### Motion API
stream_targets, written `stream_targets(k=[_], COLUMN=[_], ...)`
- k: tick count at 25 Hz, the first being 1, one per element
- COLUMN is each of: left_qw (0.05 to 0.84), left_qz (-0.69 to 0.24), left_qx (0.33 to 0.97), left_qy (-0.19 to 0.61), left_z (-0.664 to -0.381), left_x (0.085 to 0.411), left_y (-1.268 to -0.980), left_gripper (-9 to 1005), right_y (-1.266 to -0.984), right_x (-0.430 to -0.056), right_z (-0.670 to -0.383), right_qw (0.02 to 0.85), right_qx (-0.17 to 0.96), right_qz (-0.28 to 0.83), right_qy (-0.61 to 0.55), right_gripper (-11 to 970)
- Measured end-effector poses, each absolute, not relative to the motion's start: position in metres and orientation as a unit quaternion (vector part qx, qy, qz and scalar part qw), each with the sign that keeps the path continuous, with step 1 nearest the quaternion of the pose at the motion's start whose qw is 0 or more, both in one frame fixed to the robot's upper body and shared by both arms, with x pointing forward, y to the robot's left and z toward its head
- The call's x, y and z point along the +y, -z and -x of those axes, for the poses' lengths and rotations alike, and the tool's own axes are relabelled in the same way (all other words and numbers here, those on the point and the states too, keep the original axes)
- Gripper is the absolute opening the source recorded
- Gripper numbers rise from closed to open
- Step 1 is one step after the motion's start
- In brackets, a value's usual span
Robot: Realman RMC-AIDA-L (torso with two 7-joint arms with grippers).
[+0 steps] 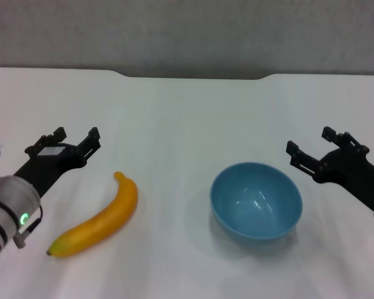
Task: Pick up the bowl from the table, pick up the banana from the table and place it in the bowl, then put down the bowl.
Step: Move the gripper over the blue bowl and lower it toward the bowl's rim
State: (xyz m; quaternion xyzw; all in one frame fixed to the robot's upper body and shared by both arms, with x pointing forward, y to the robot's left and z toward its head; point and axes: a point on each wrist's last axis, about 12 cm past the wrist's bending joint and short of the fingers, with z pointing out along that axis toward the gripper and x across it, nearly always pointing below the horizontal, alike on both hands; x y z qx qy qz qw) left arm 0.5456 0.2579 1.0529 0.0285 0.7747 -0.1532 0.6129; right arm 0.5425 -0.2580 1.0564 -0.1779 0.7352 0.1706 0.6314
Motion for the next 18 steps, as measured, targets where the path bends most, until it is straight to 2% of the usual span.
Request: stream_targets(k=[11,18], left_qw=[0.497,0.464], left_qz=[-0.081,-0.091], left_qx=[0.86,0.876], left_qy=[0.088,0.094], left_z=[-0.554,-0.557], left_x=[0.253,0.261], left_y=[-1.102,-1.113], left_gripper=[757,753], right_y=[-1.096,-1.119], right_x=[-0.253,-0.266], right_z=[-0.552,-0.569], right_qw=[0.585,0.52], right_qx=[0.771,0.812], right_qz=[0.193,0.184], right_qy=[-0.16,-0.19], right_gripper=[907,906])
